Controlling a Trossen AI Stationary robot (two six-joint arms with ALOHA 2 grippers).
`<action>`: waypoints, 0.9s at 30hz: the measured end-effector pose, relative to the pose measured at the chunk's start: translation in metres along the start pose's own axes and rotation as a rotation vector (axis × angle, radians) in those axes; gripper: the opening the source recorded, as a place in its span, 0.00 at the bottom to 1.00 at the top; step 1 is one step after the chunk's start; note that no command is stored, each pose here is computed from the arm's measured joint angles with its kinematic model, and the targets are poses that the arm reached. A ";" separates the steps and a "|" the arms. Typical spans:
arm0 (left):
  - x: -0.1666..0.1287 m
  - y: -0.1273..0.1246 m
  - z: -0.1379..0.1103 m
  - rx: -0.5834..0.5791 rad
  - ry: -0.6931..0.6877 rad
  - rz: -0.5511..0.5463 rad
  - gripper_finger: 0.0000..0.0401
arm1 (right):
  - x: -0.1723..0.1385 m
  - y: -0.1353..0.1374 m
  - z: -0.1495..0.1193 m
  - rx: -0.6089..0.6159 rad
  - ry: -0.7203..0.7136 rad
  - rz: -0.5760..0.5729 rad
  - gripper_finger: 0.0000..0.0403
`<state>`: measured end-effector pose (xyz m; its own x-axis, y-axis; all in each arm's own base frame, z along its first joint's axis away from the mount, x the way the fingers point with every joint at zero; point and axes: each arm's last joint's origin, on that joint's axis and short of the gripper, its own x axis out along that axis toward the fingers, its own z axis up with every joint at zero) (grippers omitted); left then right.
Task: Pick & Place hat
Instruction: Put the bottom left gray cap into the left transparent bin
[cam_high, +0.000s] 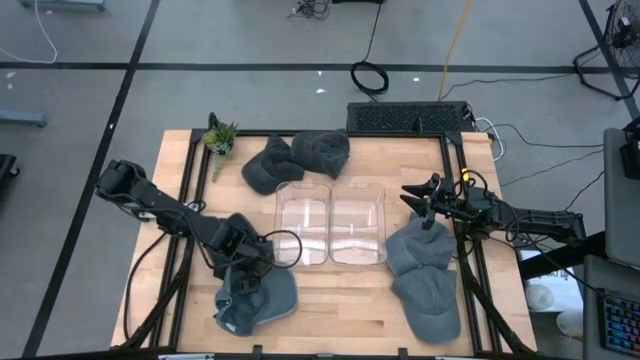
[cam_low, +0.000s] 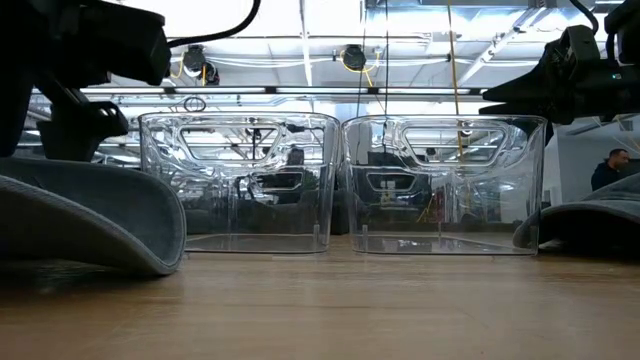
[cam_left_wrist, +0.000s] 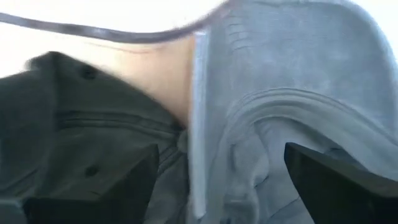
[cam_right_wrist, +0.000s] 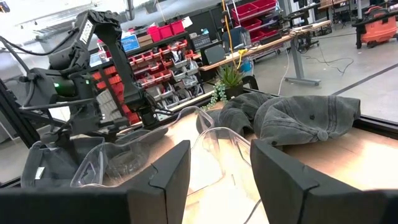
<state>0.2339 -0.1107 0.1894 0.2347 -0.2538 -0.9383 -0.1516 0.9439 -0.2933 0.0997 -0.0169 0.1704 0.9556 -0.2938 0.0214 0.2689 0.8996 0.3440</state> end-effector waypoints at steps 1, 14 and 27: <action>0.000 0.000 0.000 -0.002 -0.001 0.000 0.83 | 0.000 0.000 0.000 0.000 0.000 0.000 0.39; 0.005 0.008 0.000 0.041 -0.022 0.035 0.15 | 0.000 0.000 0.000 0.000 0.000 0.000 0.39; 0.014 0.010 -0.004 0.013 -0.013 -0.043 0.03 | 0.000 0.000 0.000 0.000 0.000 0.000 0.39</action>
<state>0.2315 -0.1053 0.1722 0.2533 -0.2917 -0.9224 -0.1285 0.9349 -0.3309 0.0997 -0.0169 0.1702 0.9557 -0.2935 0.0211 0.2687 0.8997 0.3440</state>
